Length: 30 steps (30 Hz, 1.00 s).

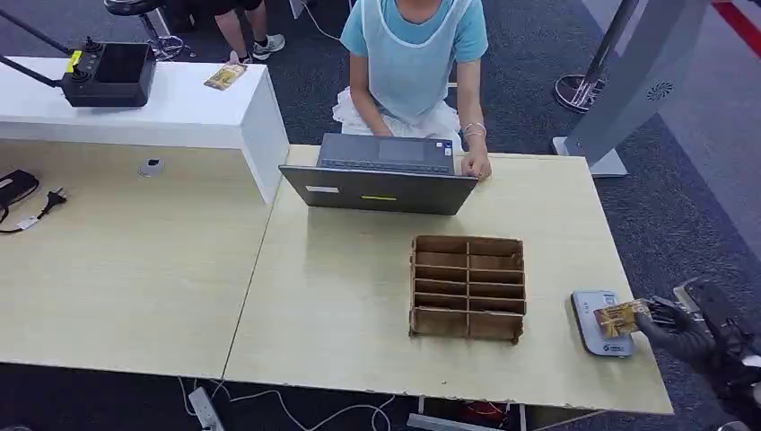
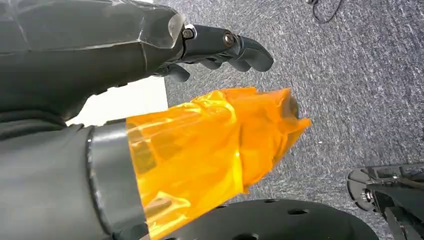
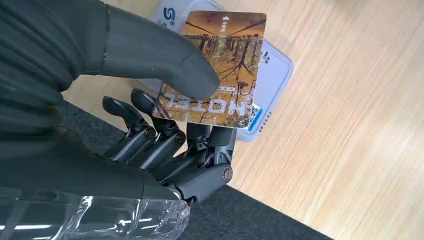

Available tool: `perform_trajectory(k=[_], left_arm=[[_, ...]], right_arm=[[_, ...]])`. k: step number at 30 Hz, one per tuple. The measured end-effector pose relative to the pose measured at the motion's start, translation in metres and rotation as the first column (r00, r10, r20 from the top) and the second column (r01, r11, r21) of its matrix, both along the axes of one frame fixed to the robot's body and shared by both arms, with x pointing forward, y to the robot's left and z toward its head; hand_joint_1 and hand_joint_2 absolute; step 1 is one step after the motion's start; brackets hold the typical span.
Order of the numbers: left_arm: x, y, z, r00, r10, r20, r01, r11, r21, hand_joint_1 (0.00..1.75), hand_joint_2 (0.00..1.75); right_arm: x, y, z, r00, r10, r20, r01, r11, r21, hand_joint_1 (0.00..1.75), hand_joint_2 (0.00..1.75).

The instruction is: Pass the card to the sensor for recognition and then transmit it.

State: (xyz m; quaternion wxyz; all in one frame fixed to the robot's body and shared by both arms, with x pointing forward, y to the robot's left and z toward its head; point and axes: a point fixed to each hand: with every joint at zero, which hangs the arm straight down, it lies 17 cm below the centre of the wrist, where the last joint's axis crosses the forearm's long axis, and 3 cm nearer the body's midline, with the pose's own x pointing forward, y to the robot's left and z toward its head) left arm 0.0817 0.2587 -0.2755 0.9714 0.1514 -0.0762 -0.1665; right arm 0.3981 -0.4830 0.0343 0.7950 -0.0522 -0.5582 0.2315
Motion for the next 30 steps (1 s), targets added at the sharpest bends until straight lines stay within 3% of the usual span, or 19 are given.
perform_trajectory(k=[30], left_arm=[[-0.001, 0.000, 0.000, 1.000, 0.006, -0.005, -0.006, 1.000, 0.001, 0.00, 0.00]], right_arm=[[0.004, -0.013, -0.012, 0.998, -0.060, -0.017, 0.059, 0.997, -0.052, 1.75, 1.75]])
